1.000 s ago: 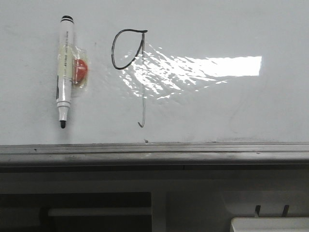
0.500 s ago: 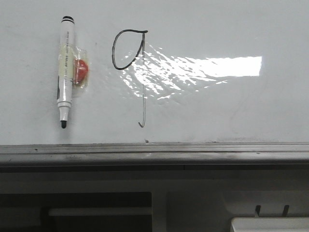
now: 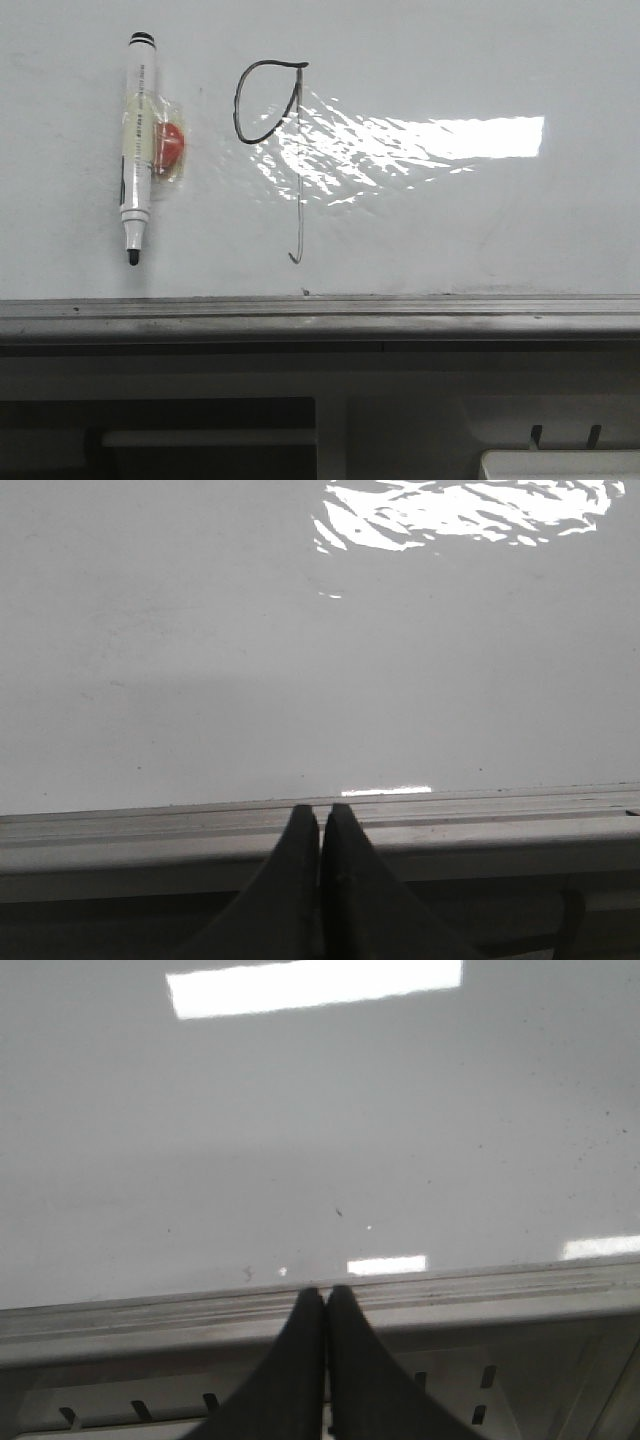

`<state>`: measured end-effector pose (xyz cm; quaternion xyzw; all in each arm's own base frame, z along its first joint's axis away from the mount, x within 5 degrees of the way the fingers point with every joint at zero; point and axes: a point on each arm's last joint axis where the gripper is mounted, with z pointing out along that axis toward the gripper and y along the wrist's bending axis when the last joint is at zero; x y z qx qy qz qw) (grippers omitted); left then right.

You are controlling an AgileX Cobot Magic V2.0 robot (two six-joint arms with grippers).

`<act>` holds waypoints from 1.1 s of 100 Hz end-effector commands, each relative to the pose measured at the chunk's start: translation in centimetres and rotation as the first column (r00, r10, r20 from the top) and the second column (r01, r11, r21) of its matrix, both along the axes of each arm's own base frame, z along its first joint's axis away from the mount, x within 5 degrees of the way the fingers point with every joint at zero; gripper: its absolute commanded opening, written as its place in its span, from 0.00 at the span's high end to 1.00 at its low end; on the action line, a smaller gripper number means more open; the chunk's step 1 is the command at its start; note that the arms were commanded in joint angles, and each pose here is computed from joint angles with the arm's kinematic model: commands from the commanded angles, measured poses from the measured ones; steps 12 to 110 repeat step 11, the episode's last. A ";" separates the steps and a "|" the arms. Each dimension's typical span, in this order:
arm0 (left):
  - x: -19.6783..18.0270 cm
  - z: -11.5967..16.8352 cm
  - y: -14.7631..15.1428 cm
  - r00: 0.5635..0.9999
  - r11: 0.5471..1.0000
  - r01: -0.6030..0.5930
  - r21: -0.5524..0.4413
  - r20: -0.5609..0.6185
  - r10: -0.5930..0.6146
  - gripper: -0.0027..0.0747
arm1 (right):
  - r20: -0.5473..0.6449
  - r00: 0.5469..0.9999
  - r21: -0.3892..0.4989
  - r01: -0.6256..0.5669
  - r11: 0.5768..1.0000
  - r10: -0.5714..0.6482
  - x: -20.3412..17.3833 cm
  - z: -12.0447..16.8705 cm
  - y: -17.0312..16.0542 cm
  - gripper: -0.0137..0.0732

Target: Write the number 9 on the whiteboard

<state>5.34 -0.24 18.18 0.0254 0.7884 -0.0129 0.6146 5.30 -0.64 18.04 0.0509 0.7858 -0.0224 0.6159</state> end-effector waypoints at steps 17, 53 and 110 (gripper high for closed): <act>0.1 -0.7 0.0 0.999 1.000 -0.004 -0.013 0.040 0.004 0.99 | 0.015 1.000 -0.014 0.001 1.000 -0.001 0.0 -0.6 0.0 0.92; 0.1 -0.7 0.0 0.999 1.000 -0.004 -0.013 0.040 0.004 0.99 | 0.015 1.000 -0.014 0.001 1.000 -0.001 0.0 -0.6 0.0 0.92; 0.1 -0.7 0.0 0.999 1.000 -0.004 -0.013 0.040 0.004 0.99 | 0.015 1.000 -0.014 0.001 1.000 -0.001 0.0 -0.6 0.0 0.92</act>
